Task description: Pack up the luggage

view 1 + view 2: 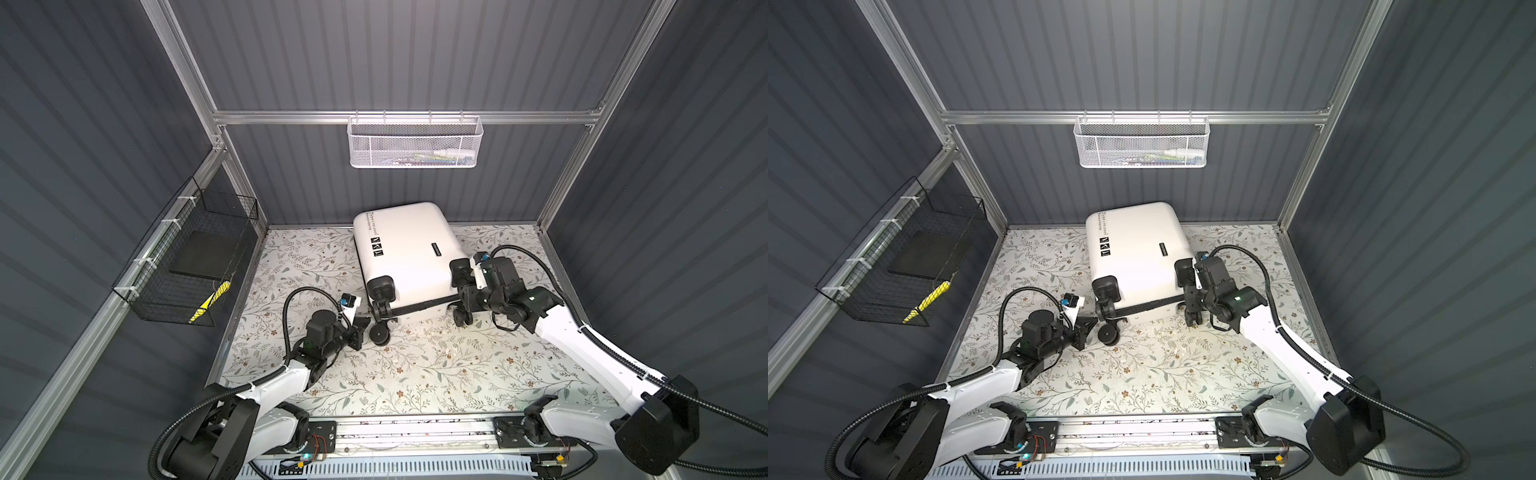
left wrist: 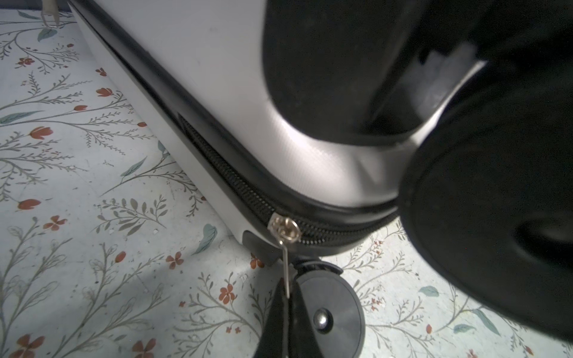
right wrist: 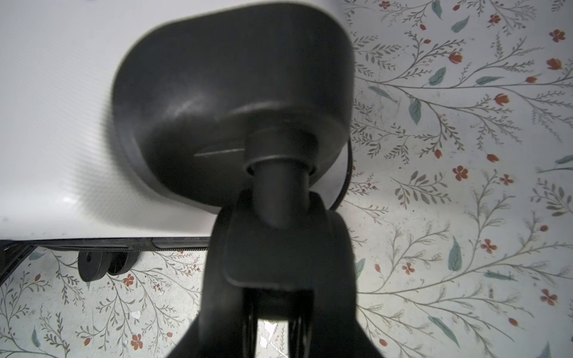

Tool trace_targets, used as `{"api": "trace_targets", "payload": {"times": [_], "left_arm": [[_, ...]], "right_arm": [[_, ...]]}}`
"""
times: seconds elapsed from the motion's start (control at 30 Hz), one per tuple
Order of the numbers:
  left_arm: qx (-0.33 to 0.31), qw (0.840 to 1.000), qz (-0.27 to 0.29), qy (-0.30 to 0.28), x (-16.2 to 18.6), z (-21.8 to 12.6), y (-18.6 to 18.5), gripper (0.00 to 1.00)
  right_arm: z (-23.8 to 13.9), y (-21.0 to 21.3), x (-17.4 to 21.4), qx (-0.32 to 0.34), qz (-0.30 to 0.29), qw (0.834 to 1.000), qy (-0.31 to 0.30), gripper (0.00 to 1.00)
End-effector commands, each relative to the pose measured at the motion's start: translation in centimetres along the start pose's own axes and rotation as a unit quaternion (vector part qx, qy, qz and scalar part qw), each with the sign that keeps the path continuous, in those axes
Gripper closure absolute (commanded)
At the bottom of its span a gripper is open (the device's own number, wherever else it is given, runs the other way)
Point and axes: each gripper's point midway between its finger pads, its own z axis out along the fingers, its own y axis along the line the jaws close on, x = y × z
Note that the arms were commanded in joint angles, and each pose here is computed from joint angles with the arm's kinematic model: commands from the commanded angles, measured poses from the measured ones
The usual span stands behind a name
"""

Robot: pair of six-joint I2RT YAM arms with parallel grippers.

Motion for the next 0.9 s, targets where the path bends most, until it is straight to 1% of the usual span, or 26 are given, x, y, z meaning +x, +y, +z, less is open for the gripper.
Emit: {"api": "trace_targets", "payload": {"times": [0.0,0.37,0.5,0.7,0.77,0.87], "left_arm": [[0.045,0.998,0.009,-0.033,-3.0,-0.5,-1.9,1.00],[0.086,0.996,0.000,-0.015,-2.1,-1.5,-3.9,1.00],[0.101,0.995,0.004,-0.007,-1.7,-1.6,-4.7,1.00],[0.111,0.994,0.011,-0.004,-1.5,-1.7,-5.4,1.00],[0.116,0.993,0.015,-0.007,-1.6,-1.7,-5.8,1.00],[0.122,0.992,0.024,-0.011,-1.6,-1.5,-6.5,1.00]], "right_arm": [[-0.9,-0.3,-3.3,0.005,0.019,0.999,-0.048,1.00],[0.8,-0.2,-1.9,-0.004,0.034,0.999,-0.024,1.00],[0.6,0.3,-2.5,-0.014,0.036,0.999,-0.028,1.00],[-0.5,1.2,-5.0,-0.023,0.028,0.998,-0.043,1.00],[-0.2,1.4,-5.1,-0.027,0.030,0.998,-0.040,1.00],[1.0,1.5,-4.1,-0.033,0.039,0.998,-0.023,1.00]]}}
